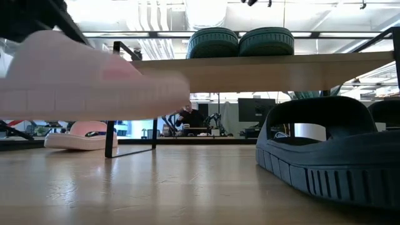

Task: Pick and place slides into the shelf
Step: Put the bottom pink slide under the shelf

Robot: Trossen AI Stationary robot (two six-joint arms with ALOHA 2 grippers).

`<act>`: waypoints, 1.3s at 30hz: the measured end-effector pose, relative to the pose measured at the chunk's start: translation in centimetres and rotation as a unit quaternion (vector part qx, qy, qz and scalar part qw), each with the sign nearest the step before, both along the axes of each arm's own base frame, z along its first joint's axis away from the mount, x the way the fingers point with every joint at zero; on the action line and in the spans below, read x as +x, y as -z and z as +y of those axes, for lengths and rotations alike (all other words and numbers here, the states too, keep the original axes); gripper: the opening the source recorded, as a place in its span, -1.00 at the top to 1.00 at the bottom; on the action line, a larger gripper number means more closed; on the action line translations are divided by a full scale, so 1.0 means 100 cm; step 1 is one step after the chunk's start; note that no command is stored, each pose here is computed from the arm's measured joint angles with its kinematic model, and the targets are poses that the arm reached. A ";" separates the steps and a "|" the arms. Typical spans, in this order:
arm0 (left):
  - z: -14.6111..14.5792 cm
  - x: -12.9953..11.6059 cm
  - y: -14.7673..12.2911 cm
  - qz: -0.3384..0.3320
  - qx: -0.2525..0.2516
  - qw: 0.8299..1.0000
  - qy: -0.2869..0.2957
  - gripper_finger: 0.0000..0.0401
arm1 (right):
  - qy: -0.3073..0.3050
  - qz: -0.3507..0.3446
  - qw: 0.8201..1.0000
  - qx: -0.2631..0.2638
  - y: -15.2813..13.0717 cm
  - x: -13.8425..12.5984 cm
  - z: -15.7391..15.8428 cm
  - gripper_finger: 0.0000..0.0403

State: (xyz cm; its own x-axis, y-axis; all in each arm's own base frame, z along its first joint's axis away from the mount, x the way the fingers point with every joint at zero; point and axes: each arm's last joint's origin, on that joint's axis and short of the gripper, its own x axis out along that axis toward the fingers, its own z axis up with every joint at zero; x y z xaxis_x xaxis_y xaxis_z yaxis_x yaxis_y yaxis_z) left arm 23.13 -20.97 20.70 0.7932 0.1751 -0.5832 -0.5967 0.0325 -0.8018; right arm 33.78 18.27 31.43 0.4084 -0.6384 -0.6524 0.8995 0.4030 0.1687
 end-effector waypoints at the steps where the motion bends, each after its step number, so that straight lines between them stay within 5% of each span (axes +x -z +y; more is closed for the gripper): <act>1: -0.005 0.008 -0.002 0.001 0.005 1.000 -0.005 1.00 | -0.012 0.019 1.000 0.002 -0.002 -0.001 -0.003 0.81; 6: -0.011 0.034 -0.008 0.003 0.047 0.998 -0.046 1.00 | -0.053 0.064 0.996 0.016 -0.012 -0.006 -0.011 0.81; 13: -0.005 0.031 -0.002 -0.001 0.082 0.994 -0.073 1.00 | -0.090 0.097 0.991 0.017 -0.016 -0.009 -0.012 0.81; 27: 0.006 0.005 0.028 0.166 0.094 0.982 0.010 1.00 | -0.089 0.103 0.990 0.025 -0.016 -0.008 -0.014 0.81; 32: 0.005 -0.004 0.037 0.177 0.111 0.977 0.037 0.98 | -0.087 0.104 0.990 0.025 -0.016 -0.007 -0.017 0.81; 39: 0.002 -0.010 0.009 0.206 0.104 0.954 0.189 0.86 | -0.099 0.111 0.988 0.046 -0.021 -0.008 -0.015 0.81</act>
